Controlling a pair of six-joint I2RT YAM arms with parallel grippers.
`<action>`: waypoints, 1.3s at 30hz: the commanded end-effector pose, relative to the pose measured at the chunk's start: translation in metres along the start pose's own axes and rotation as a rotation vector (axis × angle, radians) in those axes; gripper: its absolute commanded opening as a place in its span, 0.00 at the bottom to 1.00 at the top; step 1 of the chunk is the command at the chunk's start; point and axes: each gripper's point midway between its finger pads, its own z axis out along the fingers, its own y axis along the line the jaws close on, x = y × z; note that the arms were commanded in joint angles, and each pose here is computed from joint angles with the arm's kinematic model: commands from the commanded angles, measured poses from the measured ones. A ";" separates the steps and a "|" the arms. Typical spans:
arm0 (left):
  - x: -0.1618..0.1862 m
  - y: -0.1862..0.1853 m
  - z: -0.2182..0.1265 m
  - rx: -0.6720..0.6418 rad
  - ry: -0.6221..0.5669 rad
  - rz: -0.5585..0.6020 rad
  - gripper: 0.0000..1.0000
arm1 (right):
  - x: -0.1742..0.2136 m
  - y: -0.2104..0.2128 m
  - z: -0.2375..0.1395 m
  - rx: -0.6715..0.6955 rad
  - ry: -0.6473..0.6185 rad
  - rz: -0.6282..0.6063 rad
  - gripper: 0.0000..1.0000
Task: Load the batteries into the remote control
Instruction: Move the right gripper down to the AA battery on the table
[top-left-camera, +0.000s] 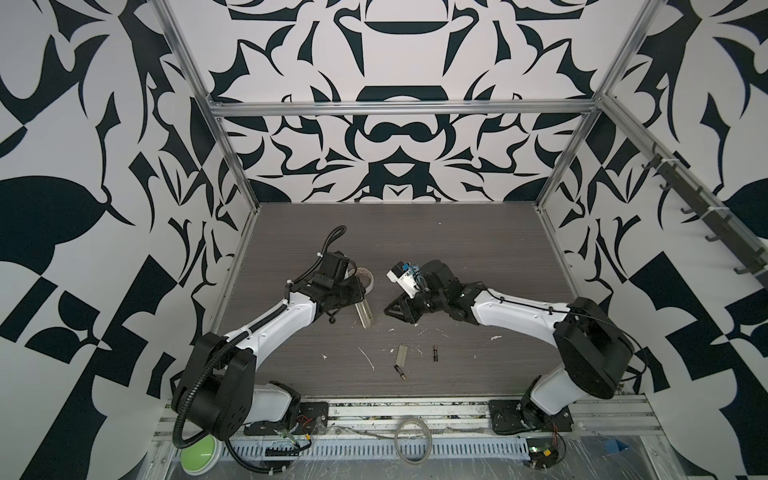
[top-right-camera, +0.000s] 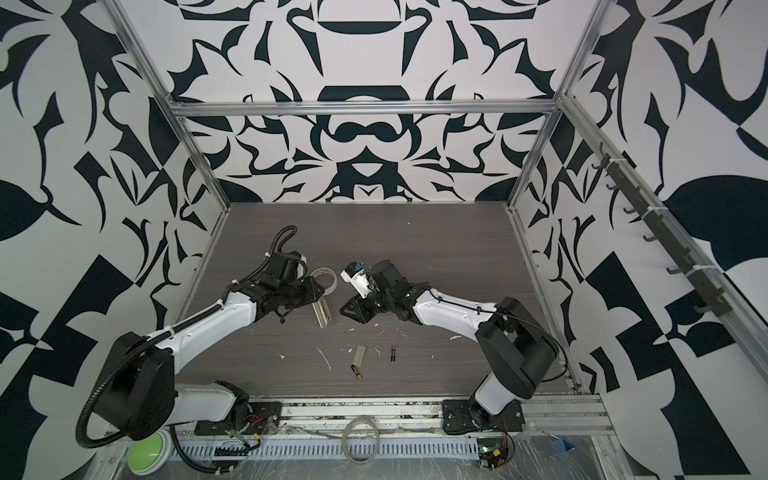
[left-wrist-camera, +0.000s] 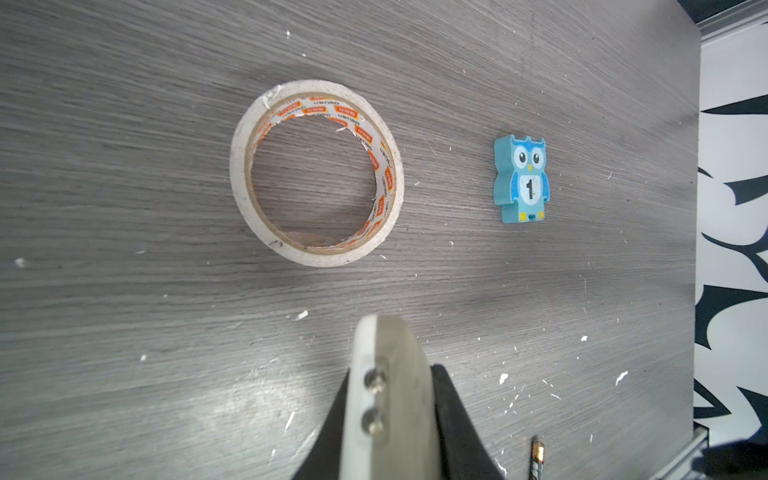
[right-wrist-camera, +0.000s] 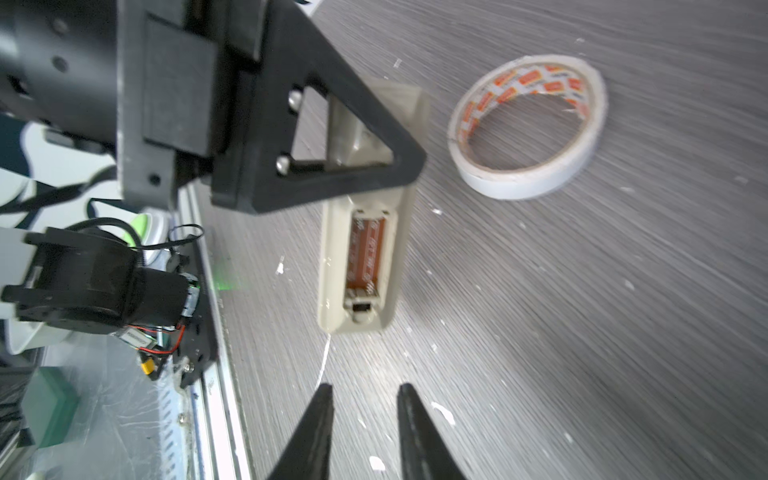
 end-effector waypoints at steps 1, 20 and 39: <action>0.003 -0.001 -0.006 0.031 -0.008 0.014 0.00 | 0.007 -0.009 -0.016 0.107 0.031 -0.017 0.36; 0.014 -0.025 -0.020 0.262 -0.076 0.062 0.00 | 0.081 -0.044 -0.080 0.449 0.216 0.183 0.46; 0.024 -0.034 -0.027 0.382 -0.124 0.131 0.00 | 0.131 -0.062 -0.080 0.569 0.390 0.300 0.43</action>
